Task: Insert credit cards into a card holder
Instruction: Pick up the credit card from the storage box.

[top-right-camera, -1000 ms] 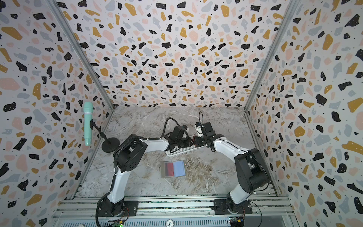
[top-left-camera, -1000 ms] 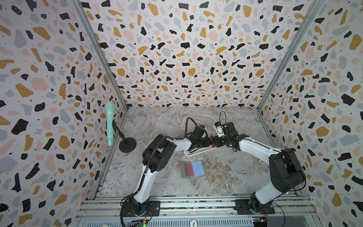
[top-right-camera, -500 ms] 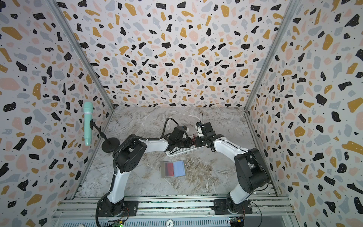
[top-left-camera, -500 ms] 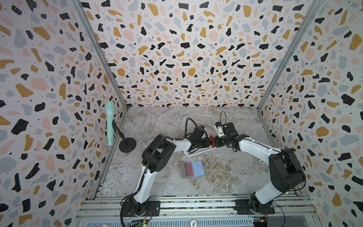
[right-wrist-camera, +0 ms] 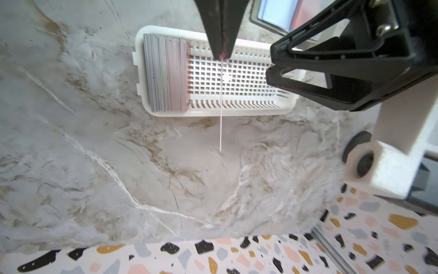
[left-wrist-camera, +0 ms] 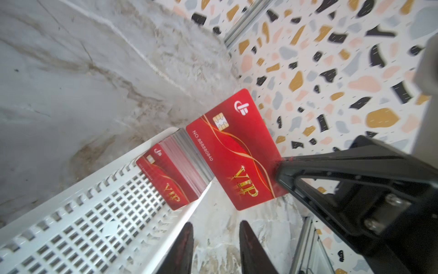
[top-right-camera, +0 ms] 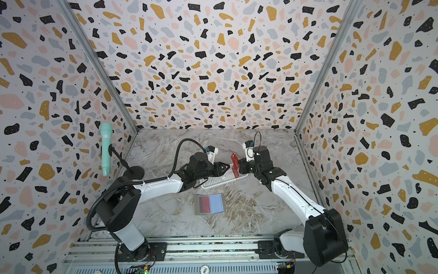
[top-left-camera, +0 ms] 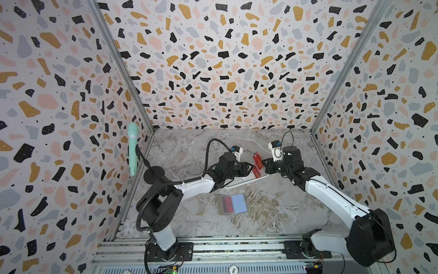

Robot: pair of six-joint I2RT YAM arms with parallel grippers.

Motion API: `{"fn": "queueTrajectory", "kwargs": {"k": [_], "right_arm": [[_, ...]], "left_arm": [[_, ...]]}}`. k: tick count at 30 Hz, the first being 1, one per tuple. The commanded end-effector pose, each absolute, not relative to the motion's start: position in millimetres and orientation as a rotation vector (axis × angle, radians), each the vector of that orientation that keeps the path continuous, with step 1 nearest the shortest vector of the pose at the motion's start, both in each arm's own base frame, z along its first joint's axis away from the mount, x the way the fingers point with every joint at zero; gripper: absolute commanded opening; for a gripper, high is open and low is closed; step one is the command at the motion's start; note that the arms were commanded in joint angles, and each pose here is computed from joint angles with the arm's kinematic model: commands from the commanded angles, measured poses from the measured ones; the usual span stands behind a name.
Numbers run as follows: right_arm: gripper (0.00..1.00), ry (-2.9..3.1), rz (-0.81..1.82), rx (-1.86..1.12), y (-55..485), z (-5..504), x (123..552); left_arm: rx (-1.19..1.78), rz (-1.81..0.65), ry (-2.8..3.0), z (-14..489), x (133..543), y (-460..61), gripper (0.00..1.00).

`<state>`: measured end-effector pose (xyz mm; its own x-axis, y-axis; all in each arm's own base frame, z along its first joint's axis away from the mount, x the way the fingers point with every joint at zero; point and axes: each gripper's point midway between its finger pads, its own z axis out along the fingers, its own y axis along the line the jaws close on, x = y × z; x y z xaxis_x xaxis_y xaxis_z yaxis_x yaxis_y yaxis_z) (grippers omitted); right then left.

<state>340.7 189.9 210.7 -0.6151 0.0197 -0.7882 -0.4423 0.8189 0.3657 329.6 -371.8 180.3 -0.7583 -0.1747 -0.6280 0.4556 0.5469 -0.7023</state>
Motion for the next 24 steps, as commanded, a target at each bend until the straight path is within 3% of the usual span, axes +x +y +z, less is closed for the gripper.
{"fn": "queueTrajectory", "kwargs": {"k": [1, 10, 24], "right_arm": [[0.02, 2.037, 0.870, -0.285, 195.1, 247.7, 327.6], [0.02, 1.866, 1.191, -0.314, 198.6, 303.8, 293.4], [0.03, 1.757, 1.397, -0.386, 209.9, 326.5, 265.9]], "left_arm": [[0.214, -1.383, 1.919, 232.1, 321.0, -370.9, 0.36], [0.214, -1.662, 1.675, 299.5, 295.0, -356.6, 0.36], [0.204, -1.833, 1.593, 313.9, 283.7, -357.6, 0.32]]}}
